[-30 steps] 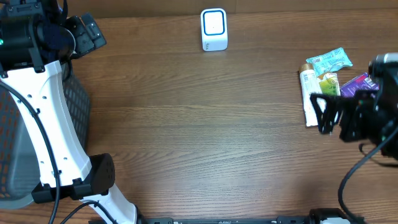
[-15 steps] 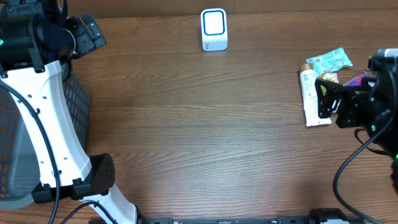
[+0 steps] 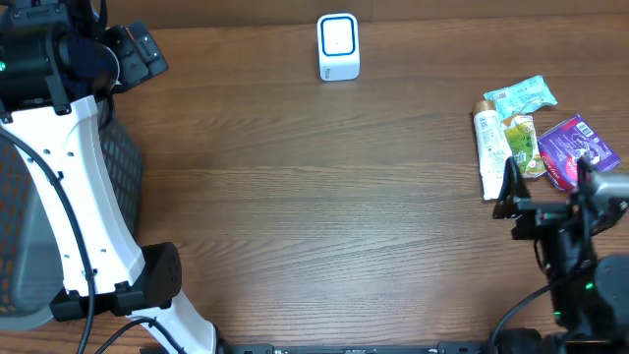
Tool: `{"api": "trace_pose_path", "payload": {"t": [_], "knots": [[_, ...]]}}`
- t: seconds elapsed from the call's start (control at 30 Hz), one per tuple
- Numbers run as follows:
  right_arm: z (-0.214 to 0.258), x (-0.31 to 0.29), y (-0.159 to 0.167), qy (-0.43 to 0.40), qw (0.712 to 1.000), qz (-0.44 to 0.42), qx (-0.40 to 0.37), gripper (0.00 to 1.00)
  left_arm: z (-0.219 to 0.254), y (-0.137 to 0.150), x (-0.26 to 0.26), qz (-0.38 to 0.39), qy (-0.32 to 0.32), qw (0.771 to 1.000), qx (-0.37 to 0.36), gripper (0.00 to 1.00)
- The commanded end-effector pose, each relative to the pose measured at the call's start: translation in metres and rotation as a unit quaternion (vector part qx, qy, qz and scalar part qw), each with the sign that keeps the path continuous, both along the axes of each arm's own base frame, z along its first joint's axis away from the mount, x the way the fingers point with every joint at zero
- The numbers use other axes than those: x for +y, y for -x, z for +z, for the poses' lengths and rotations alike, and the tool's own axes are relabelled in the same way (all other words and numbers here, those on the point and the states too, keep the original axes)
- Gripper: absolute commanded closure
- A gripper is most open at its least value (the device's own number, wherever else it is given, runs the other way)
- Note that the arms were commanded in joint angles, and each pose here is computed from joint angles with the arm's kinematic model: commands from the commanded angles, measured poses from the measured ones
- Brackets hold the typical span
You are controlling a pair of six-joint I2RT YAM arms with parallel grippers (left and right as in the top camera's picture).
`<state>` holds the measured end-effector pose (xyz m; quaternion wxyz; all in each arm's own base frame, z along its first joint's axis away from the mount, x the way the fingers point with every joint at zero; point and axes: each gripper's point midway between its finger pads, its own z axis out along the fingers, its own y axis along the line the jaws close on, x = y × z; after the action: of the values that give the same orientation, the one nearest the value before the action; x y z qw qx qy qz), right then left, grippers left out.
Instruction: Scan the item barcode
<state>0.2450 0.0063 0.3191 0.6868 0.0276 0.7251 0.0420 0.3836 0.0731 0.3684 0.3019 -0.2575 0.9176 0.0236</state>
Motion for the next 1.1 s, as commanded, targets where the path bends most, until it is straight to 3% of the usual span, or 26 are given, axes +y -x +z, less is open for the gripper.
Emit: {"api": "trace_pose_path", "payload": {"t": [0.0, 0.4, 0.53, 0.67, 1.07], "knots": [[-0.028, -0.006, 0.004, 0.0, 1.0, -0.014, -0.022, 0.0, -0.002, -0.001, 0.001, 0.006, 0.006, 1.0, 0.002, 0.0], [-0.092, 0.006, 0.005, -0.002, 0.994, 0.02, -0.105, 0.0, -0.002, -0.001, 0.001, 0.006, 0.006, 1.0, 0.002, 0.0], [-0.116, 0.011, 0.001, -0.001, 0.996, 0.034, -0.084, 0.0, -0.002, -0.001, 0.001, 0.006, 0.006, 1.0, 0.002, 0.0], [-0.15, 0.013, -0.001, -0.006, 0.999, 0.039, -0.013, 0.0, -0.002, -0.001, 0.001, 0.006, 0.006, 1.0, 0.002, 0.0], [-0.148, 0.013, -0.001, -0.013, 0.999, 0.039, -0.016, 0.0, -0.002, -0.001, 0.001, 0.006, 0.006, 1.0, 0.002, 0.0]]}}
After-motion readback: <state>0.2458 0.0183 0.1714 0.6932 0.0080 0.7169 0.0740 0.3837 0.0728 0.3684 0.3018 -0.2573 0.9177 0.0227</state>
